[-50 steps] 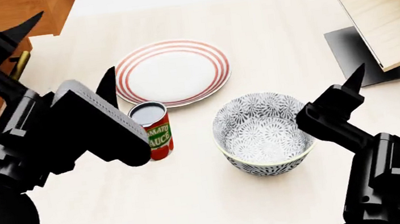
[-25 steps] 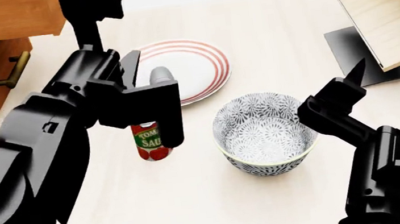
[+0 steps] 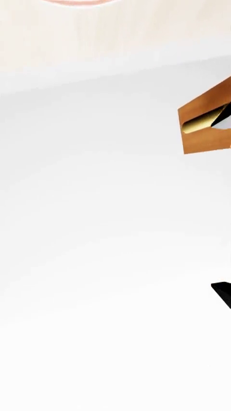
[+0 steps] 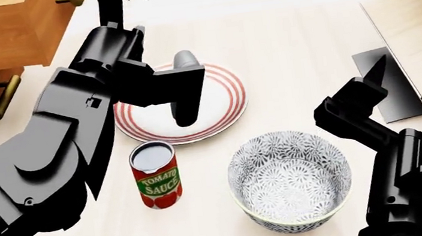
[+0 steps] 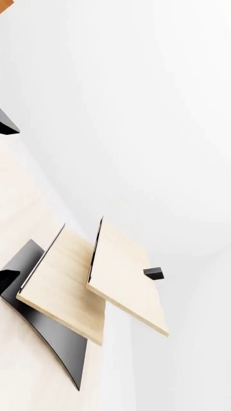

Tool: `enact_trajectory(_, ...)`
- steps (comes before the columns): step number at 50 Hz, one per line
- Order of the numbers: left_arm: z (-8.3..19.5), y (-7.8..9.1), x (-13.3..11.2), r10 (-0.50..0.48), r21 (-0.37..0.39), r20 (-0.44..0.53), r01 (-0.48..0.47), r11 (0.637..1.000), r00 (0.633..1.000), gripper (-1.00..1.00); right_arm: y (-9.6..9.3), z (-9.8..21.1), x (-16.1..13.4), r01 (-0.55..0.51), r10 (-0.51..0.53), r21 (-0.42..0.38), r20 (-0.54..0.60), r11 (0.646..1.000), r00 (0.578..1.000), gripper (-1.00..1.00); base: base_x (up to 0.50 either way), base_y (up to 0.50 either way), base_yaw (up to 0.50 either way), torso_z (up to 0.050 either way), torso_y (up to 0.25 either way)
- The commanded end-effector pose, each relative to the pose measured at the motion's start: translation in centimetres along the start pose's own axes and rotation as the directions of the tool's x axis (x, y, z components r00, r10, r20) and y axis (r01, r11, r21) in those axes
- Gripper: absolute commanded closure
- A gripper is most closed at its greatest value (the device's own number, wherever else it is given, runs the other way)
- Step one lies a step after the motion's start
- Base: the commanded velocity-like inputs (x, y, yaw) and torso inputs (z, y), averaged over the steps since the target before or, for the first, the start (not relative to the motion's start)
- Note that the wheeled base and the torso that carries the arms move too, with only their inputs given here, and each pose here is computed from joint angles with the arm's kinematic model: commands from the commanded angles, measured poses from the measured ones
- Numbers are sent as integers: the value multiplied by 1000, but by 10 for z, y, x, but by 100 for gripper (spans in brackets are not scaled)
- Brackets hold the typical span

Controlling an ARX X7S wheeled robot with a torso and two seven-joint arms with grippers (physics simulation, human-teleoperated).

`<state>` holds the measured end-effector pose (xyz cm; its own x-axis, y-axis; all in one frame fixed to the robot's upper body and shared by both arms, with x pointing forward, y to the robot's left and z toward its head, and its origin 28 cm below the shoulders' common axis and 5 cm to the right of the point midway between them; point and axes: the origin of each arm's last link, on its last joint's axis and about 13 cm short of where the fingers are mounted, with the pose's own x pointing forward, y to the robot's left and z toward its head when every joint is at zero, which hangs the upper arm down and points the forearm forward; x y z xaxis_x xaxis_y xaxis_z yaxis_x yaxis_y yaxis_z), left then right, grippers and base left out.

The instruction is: Close the top drawer of the cabinet.

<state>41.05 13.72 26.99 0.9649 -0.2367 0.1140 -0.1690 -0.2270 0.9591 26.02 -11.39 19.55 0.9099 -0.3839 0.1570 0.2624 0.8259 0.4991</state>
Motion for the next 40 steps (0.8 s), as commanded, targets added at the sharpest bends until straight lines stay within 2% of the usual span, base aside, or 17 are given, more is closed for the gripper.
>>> enact_trajectory(1, 5, -5, 4, -80, -87, -37, 76, 993, 996, -100, 1, 2, 0, -4, 4, 3, 7, 1000, 1000, -100, 500, 0, 0, 0, 0)
enact_trajectory(5, 6, -10, 3, -130, -125, -38, 124, 984, 991, -100, 1, 3, -1, -3, 3, 3, 11, 1000, 1000, -100, 500, 0, 0, 0, 0)
enact_trajectory(10, 6, -19, 3, -139, -180, -50, 128, 975, 989, -100, 1, 4, 0, 15, -15, 2, 18, 1000, 1000, -100, 448, 0, 0, 0, 0)
enact_trajectory(21, 5, -36, 0, -194, -203, -62, 178, 963, 979, -100, 1, 5, -1, 12, -12, 5, 6, 1000, 1000, -100, 71, 0, 0, 0, 0)
enact_trajectory(25, 5, -42, 0, -214, -210, -64, 196, 958, 975, -100, 1, 5, -1, 4, -4, 1, 4, 1000, 1000, -100, 396, 0, 0, 0, 0)
enact_trajectory(34, 3, -48, 0, -205, -216, -86, 182, 959, 975, -100, -1, 5, 0, 27, -27, 3, 14, 1000, 1000, -100, 477, 0, 0, 0, 0)
enact_trajectory(38, 1, -52, -1, -177, -226, -111, 149, 963, 978, -100, 0, 5, 0, 18, -18, 3, 11, 1000, 1000, -100, 0, 0, 0, 0, 4)
enact_trajectory(40, -2, -55, -2, -169, -250, -154, 127, 960, 974, -100, 1, 5, 0, 18, -18, 3, 11, 1000, 1000, -100, 0, 0, 0, 0, 0)
